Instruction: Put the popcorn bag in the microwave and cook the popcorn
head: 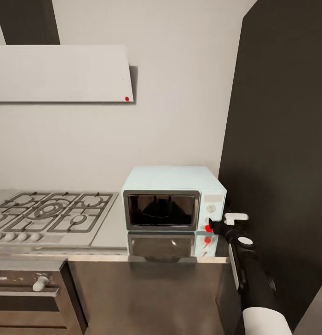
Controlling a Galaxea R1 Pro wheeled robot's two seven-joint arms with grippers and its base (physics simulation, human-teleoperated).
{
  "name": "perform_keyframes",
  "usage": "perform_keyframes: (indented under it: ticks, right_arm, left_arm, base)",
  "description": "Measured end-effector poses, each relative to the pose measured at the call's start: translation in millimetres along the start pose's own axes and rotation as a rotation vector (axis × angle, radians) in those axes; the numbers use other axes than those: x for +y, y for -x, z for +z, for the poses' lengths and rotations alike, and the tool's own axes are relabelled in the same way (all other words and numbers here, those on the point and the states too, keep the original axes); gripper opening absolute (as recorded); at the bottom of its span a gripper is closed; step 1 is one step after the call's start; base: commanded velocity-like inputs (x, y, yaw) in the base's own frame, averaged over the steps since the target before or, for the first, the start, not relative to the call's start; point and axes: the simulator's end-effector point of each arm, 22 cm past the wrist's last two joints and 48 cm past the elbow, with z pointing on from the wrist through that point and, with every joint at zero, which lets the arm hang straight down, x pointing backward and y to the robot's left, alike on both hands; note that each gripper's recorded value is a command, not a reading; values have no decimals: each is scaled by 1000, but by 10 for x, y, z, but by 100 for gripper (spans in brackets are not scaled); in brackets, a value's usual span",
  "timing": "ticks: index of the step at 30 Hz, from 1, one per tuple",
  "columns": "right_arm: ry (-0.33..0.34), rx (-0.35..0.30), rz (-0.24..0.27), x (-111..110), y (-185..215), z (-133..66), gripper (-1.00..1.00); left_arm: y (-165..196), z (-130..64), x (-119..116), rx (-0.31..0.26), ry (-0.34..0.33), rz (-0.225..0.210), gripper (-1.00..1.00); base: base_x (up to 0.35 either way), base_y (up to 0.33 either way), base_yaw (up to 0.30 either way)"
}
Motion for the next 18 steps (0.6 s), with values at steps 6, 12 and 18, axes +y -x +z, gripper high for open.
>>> perform_keyframes:
  ticks: [6,12,18]
  right_arm:
    - [29,157,-10,124,-767,134,100]
    - [39,199,-11,175,-971,146,100]
    - [40,194,-12,183,-985,154,100]
  left_arm:
    - [1,1,3,0,1,-4,100]
    - [1,1,3,0,1,-5,100]
    - [1,1,3,0,1,-5,100]
  base:
    - [5,0,0]
    - [0,0,0]
    - [0,0,0]
